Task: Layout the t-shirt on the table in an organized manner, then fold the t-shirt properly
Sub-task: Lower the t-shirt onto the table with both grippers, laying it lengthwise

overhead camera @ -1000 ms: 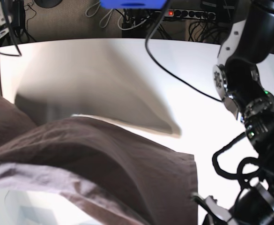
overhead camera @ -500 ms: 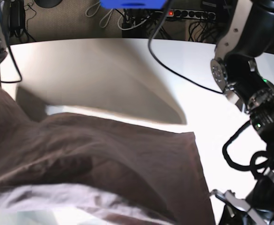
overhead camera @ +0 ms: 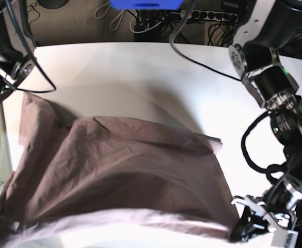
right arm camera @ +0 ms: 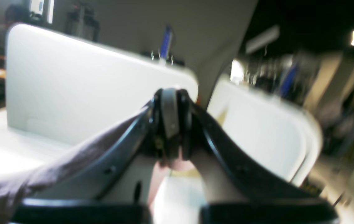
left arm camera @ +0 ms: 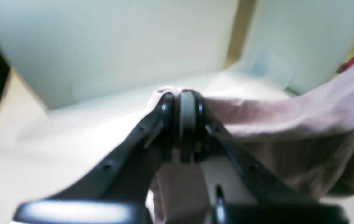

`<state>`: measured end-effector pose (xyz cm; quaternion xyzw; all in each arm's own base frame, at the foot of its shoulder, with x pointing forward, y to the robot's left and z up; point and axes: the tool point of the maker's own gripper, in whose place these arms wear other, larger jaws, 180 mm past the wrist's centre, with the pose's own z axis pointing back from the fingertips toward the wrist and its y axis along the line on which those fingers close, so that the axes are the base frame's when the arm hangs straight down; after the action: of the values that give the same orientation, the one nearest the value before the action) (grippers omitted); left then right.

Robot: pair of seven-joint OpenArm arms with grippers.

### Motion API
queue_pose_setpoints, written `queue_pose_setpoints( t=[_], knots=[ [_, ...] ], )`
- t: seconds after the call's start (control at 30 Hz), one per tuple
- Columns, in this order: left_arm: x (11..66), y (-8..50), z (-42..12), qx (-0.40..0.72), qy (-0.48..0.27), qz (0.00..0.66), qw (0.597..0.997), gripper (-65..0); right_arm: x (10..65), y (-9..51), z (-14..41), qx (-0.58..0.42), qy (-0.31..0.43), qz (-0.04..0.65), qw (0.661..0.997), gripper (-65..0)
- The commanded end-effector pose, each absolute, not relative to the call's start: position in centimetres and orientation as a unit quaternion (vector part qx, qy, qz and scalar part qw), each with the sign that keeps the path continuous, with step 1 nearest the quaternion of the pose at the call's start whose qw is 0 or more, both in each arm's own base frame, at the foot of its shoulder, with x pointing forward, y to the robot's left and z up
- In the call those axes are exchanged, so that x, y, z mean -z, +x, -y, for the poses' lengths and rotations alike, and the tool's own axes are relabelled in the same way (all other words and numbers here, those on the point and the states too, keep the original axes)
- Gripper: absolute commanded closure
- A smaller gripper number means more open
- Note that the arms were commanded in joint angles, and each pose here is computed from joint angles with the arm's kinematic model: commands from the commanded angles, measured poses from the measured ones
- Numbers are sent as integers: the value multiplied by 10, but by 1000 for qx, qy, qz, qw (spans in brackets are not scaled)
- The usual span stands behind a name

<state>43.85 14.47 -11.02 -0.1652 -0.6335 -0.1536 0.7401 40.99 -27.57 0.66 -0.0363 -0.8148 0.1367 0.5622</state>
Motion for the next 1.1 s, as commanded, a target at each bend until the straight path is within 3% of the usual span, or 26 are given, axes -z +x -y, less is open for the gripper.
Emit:
queue_pose_setpoints(
  t=[0.0,0.2,0.5,0.6,0.9,0.97,1.07],
  knots=[
    [91,442,-145,155,-171,656,719,-4,-29,405,274,-140,-31,837,529,0],
    [116,469,-153,124,-181,635,741,-4,9,433,282,-128,-19,803,582,0],
    [208,511,-164,105,-146,510,841,-4,91,473,283,-122,-19,722,681,0],
    [217,523,-155,123,-132,503,845,-4,127,485,291,-111,-16,685,719,0],
    [245,545,-130,163,-118,494,846,-5,186,505,291,-122,-17,640,759,0],
    [254,548,-132,157,-123,483,853,-9,191,505,292,-127,-27,632,764,-35],
    [252,553,-133,152,-126,480,855,-37,196,506,289,-143,-38,621,770,-168]
  ],
)
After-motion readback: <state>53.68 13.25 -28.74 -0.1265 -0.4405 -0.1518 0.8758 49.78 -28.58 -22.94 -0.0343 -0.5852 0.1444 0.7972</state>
